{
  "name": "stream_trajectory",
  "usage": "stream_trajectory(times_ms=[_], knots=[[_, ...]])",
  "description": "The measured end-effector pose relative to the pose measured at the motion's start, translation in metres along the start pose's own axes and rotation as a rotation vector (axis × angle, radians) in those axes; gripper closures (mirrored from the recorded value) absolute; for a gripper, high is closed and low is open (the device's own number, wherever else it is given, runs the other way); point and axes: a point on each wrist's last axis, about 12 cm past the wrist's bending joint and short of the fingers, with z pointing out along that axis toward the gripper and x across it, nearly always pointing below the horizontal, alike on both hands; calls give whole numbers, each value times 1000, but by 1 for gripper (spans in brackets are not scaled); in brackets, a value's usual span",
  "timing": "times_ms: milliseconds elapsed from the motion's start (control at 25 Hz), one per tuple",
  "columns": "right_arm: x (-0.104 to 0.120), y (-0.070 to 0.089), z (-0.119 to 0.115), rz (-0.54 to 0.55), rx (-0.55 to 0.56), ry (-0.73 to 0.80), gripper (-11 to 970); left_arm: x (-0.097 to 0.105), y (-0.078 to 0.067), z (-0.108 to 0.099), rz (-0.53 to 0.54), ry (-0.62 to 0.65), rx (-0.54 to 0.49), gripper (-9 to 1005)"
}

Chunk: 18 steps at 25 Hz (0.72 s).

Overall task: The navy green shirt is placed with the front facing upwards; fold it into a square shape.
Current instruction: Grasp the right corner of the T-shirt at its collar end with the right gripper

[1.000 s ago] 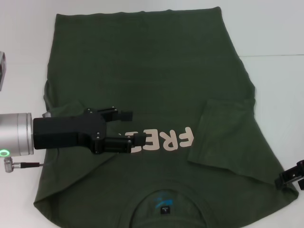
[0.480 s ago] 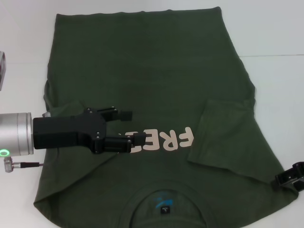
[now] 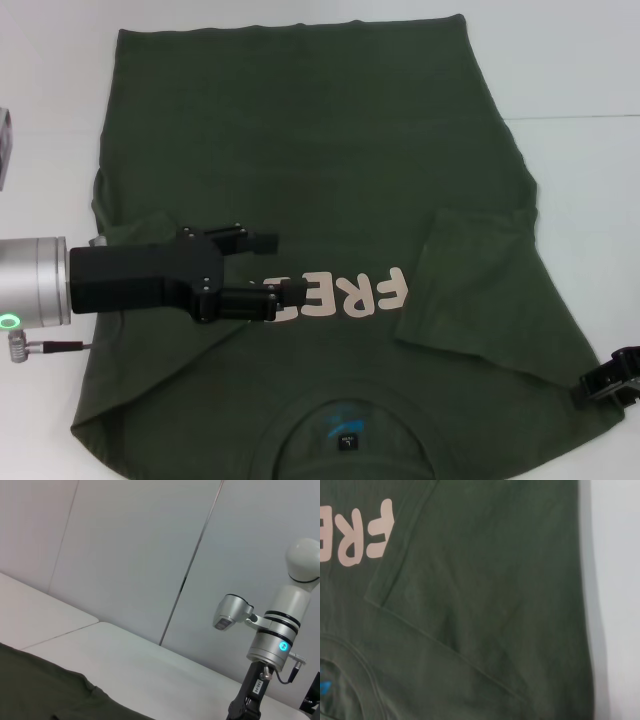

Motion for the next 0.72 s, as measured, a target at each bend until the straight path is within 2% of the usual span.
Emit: stream_trajectory(times_ms=[40,720], knots=[[0,0,0,0,0,0,315,0,0,0,0,0,0,81],[0,-3,-3,0,21,-1,318,0,0,1,0,-2,1,81]])
